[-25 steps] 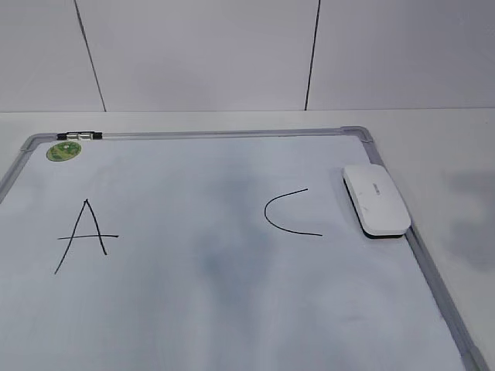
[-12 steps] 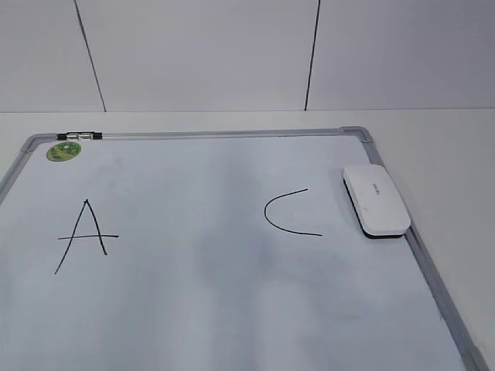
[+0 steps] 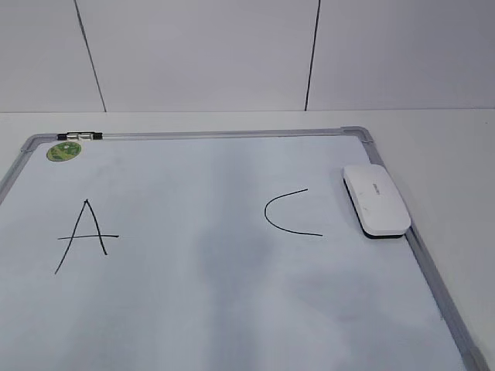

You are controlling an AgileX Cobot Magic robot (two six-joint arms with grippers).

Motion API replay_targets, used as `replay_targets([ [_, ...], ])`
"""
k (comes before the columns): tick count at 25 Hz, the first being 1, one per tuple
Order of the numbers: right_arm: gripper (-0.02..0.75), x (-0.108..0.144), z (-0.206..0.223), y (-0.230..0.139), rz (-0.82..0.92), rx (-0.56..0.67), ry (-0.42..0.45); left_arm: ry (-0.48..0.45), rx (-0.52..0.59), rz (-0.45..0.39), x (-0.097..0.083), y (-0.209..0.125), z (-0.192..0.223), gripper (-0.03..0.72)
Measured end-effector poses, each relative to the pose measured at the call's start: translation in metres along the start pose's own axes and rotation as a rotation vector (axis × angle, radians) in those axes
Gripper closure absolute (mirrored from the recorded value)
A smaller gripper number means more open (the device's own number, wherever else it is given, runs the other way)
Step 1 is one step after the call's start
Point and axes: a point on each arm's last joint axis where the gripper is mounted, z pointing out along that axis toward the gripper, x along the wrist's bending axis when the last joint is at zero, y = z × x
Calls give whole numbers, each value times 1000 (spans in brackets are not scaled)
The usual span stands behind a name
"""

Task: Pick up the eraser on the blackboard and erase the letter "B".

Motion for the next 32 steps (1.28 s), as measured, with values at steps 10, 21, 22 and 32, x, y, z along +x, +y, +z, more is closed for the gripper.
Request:
replay_targets([
  [10,203,0,3,-5,-9,-80,5,45,-160,27,-4,-11,-9,446],
  [21,204,0,4,-5,-16,-82,-2,12,-175,16,-7,-10,-9,446],
  [22,204,0,4,-5,-16,-82,-2,8,-176,15,-7,-10,-9,446],
  [32,204,1,3,-6,48,-77,-99,-43,-184,37,-8,-11,-9,446],
])
